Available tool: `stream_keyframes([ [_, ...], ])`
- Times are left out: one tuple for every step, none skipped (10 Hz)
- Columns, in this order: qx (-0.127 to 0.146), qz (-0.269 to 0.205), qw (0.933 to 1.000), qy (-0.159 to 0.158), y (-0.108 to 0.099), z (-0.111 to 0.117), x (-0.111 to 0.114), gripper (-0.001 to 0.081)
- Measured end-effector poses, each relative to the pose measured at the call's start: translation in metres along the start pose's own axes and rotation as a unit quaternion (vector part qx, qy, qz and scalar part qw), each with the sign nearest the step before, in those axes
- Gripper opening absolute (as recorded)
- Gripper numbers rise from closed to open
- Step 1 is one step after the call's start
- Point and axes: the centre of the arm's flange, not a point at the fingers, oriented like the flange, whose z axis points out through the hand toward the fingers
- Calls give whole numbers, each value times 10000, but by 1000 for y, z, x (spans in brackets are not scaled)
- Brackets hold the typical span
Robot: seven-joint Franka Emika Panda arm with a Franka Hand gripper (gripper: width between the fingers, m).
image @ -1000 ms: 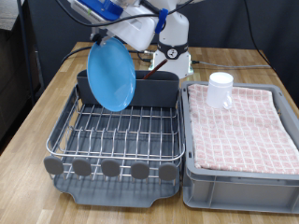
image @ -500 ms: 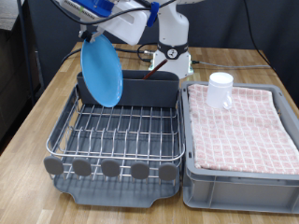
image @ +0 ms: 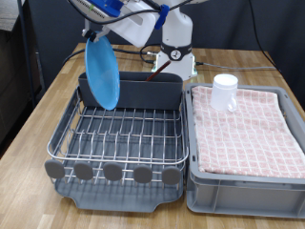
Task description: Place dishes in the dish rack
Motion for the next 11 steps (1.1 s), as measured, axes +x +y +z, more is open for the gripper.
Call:
stream_keyframes([
  [-29, -79, 9999, 71, -2, -1, 0, 16],
  [-77, -155, 9998, 139, -1, -1, 0, 16],
  [-152, -239, 9994, 204, 0, 1, 0, 16],
  [-223, -321, 9989, 270, 3, 5, 0, 16],
  [-218, -386, 9985, 319, 5, 10, -1, 16],
  [-170, -441, 9982, 358, 7, 16, -2, 16],
  [-114, -480, 9981, 382, 8, 24, -3, 16],
  [-76, -524, 9978, 402, 8, 31, -5, 17],
  [-65, -578, 9974, 419, 9, 39, -8, 17],
  [-68, -620, 9972, 420, 9, 46, -10, 16],
  [-72, -671, 9967, 448, 9, 53, -12, 17],
])
